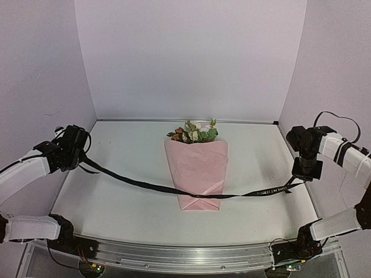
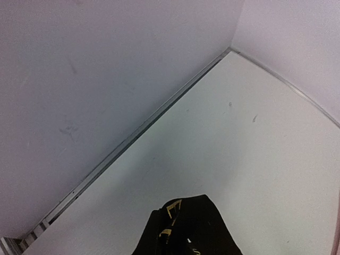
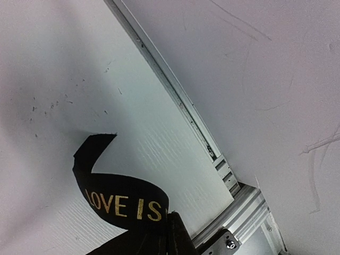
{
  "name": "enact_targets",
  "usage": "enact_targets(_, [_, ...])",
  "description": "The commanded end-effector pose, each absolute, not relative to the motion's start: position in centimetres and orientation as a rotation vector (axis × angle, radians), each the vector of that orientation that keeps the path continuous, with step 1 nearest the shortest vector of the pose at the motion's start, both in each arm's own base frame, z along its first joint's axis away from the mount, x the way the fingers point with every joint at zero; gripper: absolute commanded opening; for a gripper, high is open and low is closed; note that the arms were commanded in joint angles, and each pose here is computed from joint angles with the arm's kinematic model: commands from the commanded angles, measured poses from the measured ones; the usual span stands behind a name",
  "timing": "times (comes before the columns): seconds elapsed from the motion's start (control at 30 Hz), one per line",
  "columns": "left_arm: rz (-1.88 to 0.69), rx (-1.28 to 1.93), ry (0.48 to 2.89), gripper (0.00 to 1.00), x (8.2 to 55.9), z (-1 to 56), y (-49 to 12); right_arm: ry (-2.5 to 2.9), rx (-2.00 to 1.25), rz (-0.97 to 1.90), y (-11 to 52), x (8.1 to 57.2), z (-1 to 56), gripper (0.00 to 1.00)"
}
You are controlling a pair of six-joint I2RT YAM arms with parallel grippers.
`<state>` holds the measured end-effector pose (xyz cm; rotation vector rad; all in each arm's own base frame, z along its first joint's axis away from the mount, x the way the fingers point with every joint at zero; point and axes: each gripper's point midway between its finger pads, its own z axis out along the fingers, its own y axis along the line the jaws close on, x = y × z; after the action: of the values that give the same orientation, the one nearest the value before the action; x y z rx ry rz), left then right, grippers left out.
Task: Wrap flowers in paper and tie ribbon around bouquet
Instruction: Straighten the ribbon at the center of the board, then place the ribbon on the folded bouquet.
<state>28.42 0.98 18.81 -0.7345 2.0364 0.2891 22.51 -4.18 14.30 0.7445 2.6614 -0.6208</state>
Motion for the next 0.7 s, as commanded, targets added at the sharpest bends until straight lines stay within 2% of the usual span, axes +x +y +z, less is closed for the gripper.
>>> enact_targets(0.0, [0.170, -0.913, 2.058, 0.00, 29.3, 16.2, 2.3, 2.640, 0.919, -0.541, -4.2, 22.3, 12.6, 0.00])
enact_targets(0.27, [0.170, -1.091, 2.088, 0.02, 27.7, 12.4, 3.5, 2.630, 1.093, -0.445, -3.7, 20.6, 9.0, 0.02])
enact_targets(0.37, [0.156, -1.167, 2.084, 0.06, 26.6, 10.9, 3.6, 2.620, 1.134, -0.423, -3.6, 20.0, 8.1, 0.08])
enact_targets(0.43, [0.148, -1.209, 2.074, 0.08, 26.0, 10.1, 3.7, 2.619, 1.149, -0.421, -3.7, 19.6, 7.7, 0.19])
enact_targets(0.57, [0.120, -1.248, 2.056, 0.27, 25.6, 9.4, 3.6, 2.608, 1.176, -0.403, -4.2, 19.2, 7.8, 0.40])
enact_targets(0.67, [0.091, -1.221, 2.050, 0.53, 26.1, 10.3, 3.4, 2.602, 1.168, -0.350, -4.2, 19.4, 8.4, 0.55])
